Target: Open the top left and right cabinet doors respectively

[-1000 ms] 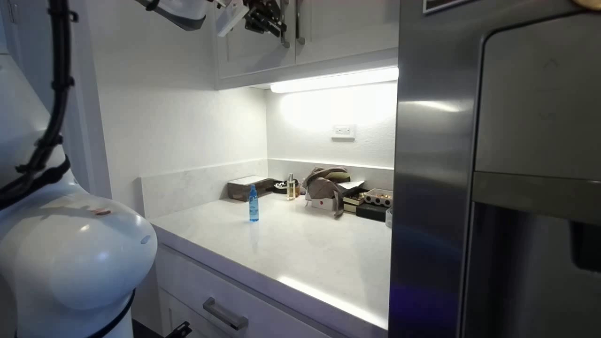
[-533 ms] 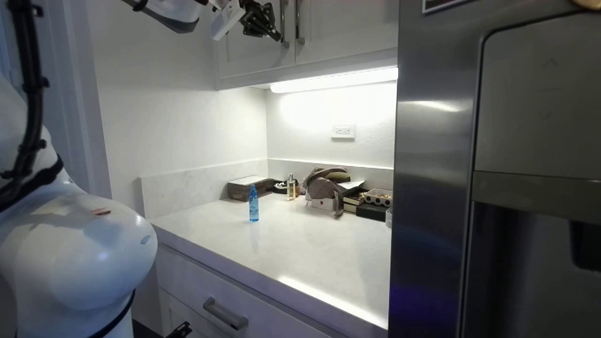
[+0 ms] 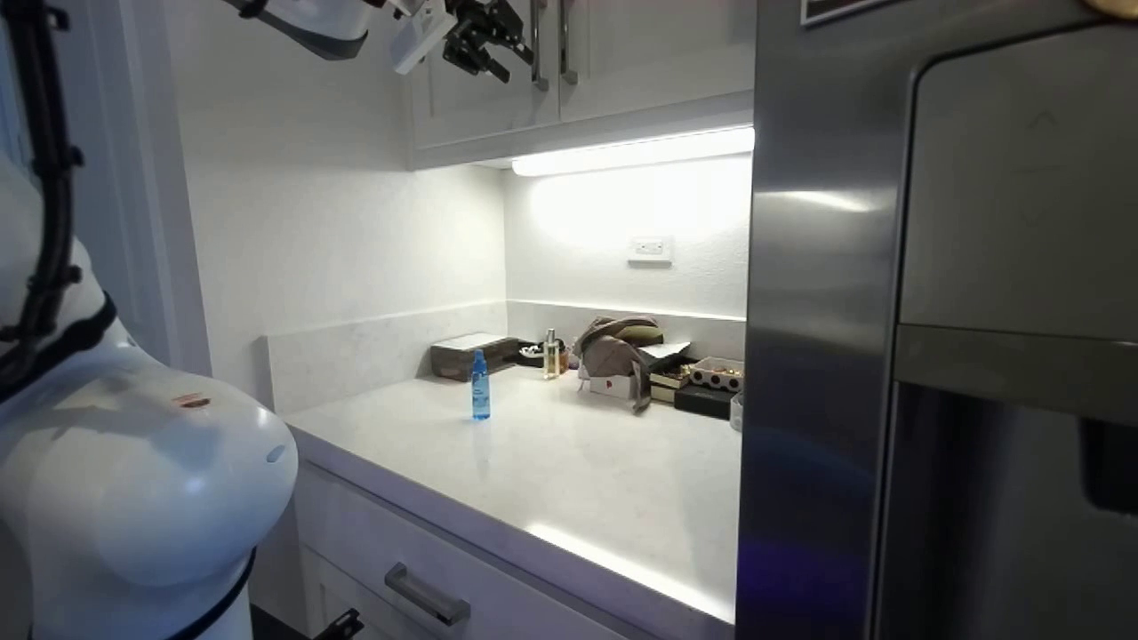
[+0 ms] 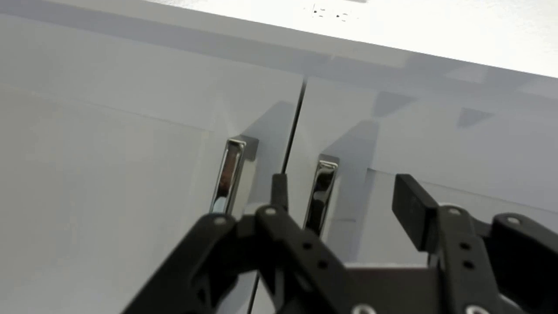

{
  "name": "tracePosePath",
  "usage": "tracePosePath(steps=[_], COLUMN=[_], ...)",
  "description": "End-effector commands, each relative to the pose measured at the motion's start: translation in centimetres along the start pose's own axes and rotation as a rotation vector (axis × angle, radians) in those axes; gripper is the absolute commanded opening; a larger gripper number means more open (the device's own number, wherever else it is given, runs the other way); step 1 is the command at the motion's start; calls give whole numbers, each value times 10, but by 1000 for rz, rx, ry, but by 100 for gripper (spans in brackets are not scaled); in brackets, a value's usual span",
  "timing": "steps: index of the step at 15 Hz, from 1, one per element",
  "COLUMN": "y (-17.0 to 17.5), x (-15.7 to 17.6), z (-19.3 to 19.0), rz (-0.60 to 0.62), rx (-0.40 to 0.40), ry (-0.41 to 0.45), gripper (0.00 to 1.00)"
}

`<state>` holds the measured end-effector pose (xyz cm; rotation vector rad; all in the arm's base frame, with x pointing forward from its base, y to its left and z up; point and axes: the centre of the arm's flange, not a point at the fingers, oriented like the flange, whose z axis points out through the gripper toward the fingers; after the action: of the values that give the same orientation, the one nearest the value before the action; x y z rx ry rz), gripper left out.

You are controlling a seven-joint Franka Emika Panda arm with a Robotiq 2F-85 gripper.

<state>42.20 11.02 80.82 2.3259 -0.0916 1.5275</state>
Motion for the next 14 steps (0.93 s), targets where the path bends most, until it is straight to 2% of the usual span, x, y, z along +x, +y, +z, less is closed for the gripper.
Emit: tracePosePath(steps=[1, 3, 9, 12, 13, 14], y=[6, 6, 5, 6, 7, 8], x=[0, 4, 18, 23, 24, 24], z=[-13, -15, -14, -8, -5, -4], rz=[2, 11, 44, 57, 56, 57], rx=[24, 30, 45, 29, 21, 16], ry=[29, 44, 138, 152, 152, 152], gripper=[95, 100, 100, 100, 75, 72])
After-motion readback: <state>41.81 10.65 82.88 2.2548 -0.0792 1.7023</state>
